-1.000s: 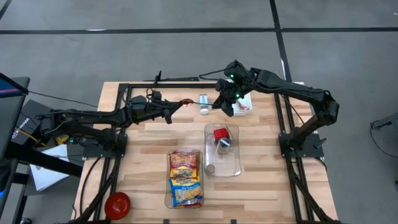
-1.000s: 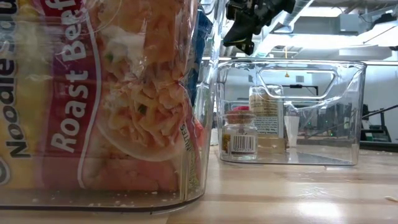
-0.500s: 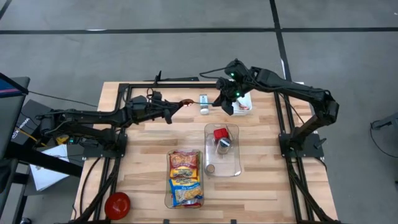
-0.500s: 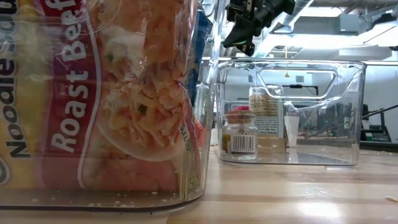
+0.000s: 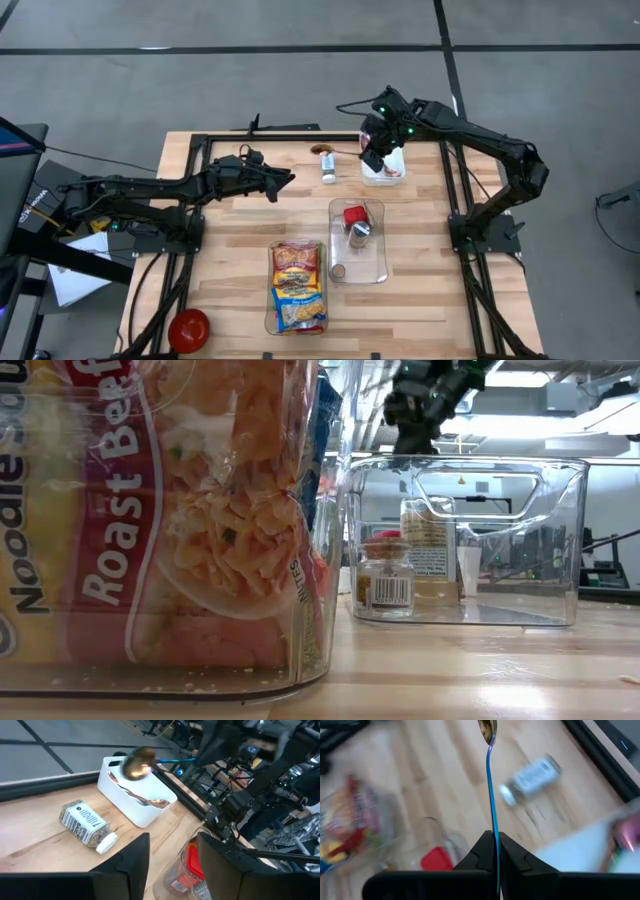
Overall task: Pick & Place Food Item
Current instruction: Put the blue spoon into the white bin
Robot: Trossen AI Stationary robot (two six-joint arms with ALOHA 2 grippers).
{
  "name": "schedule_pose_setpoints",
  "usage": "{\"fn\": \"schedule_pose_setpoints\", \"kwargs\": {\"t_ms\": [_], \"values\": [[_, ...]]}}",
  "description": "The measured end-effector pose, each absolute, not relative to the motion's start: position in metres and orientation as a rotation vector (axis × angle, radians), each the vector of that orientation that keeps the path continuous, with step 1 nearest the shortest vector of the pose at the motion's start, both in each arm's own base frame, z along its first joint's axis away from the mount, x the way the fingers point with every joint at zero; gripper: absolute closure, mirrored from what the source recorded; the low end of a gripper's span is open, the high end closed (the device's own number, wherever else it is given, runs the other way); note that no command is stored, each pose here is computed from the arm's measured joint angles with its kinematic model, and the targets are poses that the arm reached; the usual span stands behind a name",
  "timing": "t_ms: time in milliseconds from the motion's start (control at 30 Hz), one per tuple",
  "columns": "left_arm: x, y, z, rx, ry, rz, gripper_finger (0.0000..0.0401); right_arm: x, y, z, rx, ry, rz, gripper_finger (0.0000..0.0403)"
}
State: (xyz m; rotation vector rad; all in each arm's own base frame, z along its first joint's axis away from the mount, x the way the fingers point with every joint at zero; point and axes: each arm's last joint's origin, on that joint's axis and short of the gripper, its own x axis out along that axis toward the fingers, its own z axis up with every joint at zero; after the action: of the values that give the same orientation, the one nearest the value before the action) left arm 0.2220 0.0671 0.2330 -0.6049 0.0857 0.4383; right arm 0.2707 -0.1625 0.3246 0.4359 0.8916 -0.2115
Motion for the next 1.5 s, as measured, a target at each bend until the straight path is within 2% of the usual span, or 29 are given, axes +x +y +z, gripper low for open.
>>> {"fn": "schedule_pose_setpoints", "kwargs": {"t_ms": [100,367,667,967,1500], "values": [[0.222,0.067,0.233,-0.619,0.083,0.44,0.0238,0.259,-0.168,0.316,0.486,0.914,-0.304,0.0402],[0.222,0.068,0.233,-0.623,0.077,0.457,0.0242,0.212,-0.163,0.302,0.664,0.739,-0.477,0.0402],[0.221,0.069,0.233,-0.616,0.062,0.504,0.0243,0.161,-0.15,0.249,0.901,0.538,-0.626,0.0403],[0.221,0.069,0.233,-0.637,0.056,0.505,0.0243,0.149,-0.14,0.216,0.949,0.52,-0.688,0.0403],[0.221,0.07,0.233,-0.665,0.042,0.527,0.0243,0.156,-0.158,0.194,0.97,0.541,-0.769,0.0403]]}}
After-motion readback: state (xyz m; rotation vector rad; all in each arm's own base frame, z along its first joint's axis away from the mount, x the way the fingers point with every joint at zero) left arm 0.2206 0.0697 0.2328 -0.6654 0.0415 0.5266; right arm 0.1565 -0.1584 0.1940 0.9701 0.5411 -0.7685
